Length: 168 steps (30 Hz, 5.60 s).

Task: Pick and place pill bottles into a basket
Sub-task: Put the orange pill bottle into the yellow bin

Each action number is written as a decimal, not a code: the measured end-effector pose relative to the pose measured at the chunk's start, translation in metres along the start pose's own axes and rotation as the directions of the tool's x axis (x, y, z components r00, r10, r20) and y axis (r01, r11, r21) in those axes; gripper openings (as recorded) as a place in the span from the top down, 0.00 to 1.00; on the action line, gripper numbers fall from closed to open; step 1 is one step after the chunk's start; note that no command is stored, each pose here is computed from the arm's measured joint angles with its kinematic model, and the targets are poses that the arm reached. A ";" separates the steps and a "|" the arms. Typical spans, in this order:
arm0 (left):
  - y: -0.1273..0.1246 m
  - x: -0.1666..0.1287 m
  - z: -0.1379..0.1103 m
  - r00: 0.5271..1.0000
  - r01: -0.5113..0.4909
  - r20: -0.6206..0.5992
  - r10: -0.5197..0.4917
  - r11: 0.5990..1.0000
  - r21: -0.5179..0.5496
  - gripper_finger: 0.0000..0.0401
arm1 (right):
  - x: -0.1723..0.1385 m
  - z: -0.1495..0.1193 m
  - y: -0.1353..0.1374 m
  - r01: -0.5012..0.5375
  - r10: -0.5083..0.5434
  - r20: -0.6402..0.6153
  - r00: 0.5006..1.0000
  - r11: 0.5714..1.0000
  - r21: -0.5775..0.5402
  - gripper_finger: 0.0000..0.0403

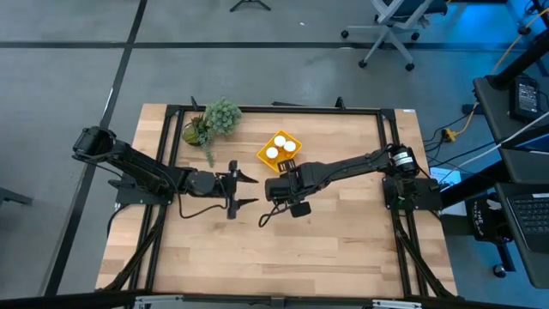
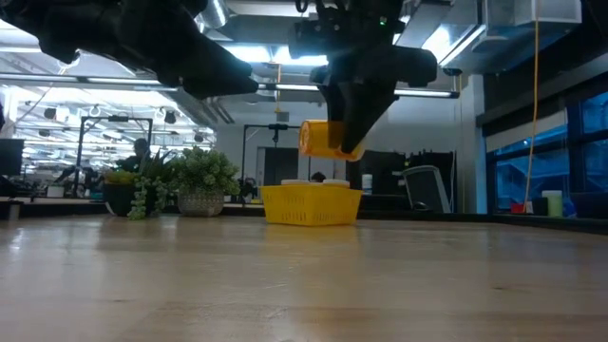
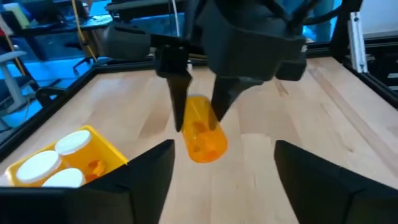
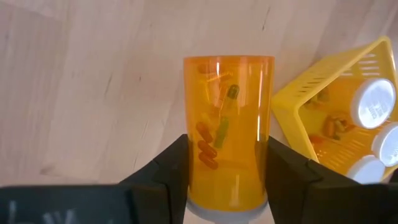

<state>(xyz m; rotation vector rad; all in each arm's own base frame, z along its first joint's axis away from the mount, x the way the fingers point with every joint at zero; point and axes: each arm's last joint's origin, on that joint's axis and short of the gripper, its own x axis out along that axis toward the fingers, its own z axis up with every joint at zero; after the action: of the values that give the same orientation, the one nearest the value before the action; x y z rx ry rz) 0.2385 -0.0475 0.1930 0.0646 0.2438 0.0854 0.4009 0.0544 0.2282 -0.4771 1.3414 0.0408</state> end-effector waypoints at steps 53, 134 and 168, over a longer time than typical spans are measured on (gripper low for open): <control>-0.007 0.071 0.024 0.948 -0.151 -0.279 0.153 0.988 0.028 0.28 | -0.012 0.012 0.002 0.054 -0.055 0.077 0.996 0.998 0.007 0.61; -0.003 0.061 0.033 0.952 -0.037 -0.307 -0.013 0.987 -0.156 0.33 | -0.022 0.026 0.019 0.163 -0.153 0.184 0.971 0.986 -0.037 0.61; -0.003 0.059 0.030 0.940 -0.059 -0.342 -0.002 0.984 -0.169 0.55 | -0.022 0.026 0.018 0.197 -0.190 0.174 0.966 0.980 -0.021 0.50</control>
<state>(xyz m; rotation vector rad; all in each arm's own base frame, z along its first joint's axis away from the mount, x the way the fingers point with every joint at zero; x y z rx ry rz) 0.3032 -0.0462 0.2080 -0.1257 0.5815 0.1470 0.4142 0.0852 0.2466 -0.6217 1.1224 -0.0532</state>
